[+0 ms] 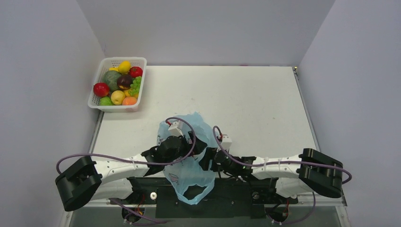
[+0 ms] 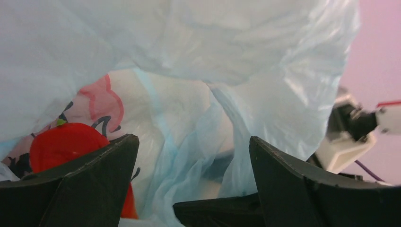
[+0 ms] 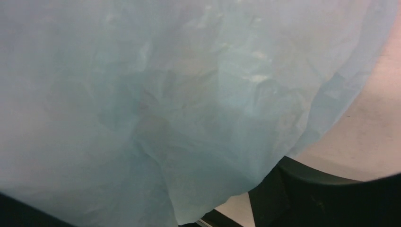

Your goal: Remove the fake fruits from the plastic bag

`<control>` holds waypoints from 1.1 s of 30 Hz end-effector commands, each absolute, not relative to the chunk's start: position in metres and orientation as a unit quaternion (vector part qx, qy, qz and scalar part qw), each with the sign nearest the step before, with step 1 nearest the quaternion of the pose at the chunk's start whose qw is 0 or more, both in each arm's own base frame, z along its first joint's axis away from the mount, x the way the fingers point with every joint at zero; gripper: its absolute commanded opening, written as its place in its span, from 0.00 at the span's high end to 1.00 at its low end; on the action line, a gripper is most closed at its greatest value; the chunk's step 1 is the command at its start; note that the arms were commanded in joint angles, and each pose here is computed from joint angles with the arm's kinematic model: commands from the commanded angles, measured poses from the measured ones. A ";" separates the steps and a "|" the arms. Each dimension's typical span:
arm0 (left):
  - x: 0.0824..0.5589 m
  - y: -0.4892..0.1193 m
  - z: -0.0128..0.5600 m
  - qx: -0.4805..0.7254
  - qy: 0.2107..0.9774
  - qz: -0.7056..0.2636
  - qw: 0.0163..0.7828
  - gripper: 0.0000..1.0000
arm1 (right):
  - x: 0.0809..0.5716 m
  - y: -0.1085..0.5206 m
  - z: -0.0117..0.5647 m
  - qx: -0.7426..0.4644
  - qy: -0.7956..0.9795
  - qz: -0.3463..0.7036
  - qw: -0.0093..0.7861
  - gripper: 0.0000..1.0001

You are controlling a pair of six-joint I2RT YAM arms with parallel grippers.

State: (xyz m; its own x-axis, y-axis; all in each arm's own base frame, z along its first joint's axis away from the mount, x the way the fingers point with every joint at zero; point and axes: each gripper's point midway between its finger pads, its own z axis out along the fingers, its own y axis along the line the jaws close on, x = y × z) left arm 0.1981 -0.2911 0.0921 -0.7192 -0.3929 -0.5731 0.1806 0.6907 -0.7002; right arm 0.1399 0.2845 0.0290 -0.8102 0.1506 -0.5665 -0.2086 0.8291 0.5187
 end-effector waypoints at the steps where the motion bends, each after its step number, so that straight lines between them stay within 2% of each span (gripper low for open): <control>1: 0.209 -0.279 0.112 -0.093 0.834 -0.393 0.376 0.14 | 0.134 0.295 0.017 -0.040 0.906 0.278 0.316 0.41; 4: 0.208 -0.273 0.114 -0.091 0.839 -0.389 0.369 0.15 | 0.134 0.287 0.007 -0.051 0.912 0.250 0.322 0.48; 6: 0.204 -0.272 0.111 -0.085 0.846 -0.384 0.360 0.18 | 0.137 0.286 0.006 -0.055 0.911 0.241 0.330 0.63; 7: 0.203 -0.272 0.110 -0.081 0.848 -0.384 0.356 0.18 | 0.139 0.287 0.009 -0.055 0.910 0.235 0.338 0.76; 8: 0.200 -0.271 0.107 -0.077 0.853 -0.379 0.351 0.20 | 0.140 0.286 0.007 -0.060 0.910 0.228 0.340 0.82; 9: 0.197 -0.272 0.106 -0.071 0.855 -0.381 0.345 0.20 | 0.141 0.286 0.009 -0.062 0.910 0.217 0.349 0.93; 11: 0.191 -0.272 0.106 -0.059 0.858 -0.383 0.338 0.23 | 0.144 0.284 0.009 -0.069 0.909 0.197 0.361 1.00; 19: 0.185 -0.239 0.124 -0.050 0.874 -0.322 0.360 0.29 | 0.144 0.283 0.009 -0.082 0.906 0.188 0.370 1.00; 24: 0.191 -0.225 0.130 -0.050 0.883 -0.285 0.371 0.38 | 0.144 0.285 0.008 -0.086 0.907 0.185 0.369 1.00; 27: 0.193 -0.223 0.117 -0.042 0.897 -0.259 0.356 0.49 | 0.143 0.285 0.010 -0.085 0.905 0.190 0.370 1.00; 31: 0.201 -0.228 0.105 -0.042 0.908 -0.235 0.345 0.56 | 0.143 0.284 0.011 -0.086 0.904 0.191 0.372 1.00; 33: 0.206 -0.232 0.099 -0.042 0.910 -0.227 0.344 0.57 | 0.142 0.284 0.010 -0.086 0.905 0.192 0.370 1.00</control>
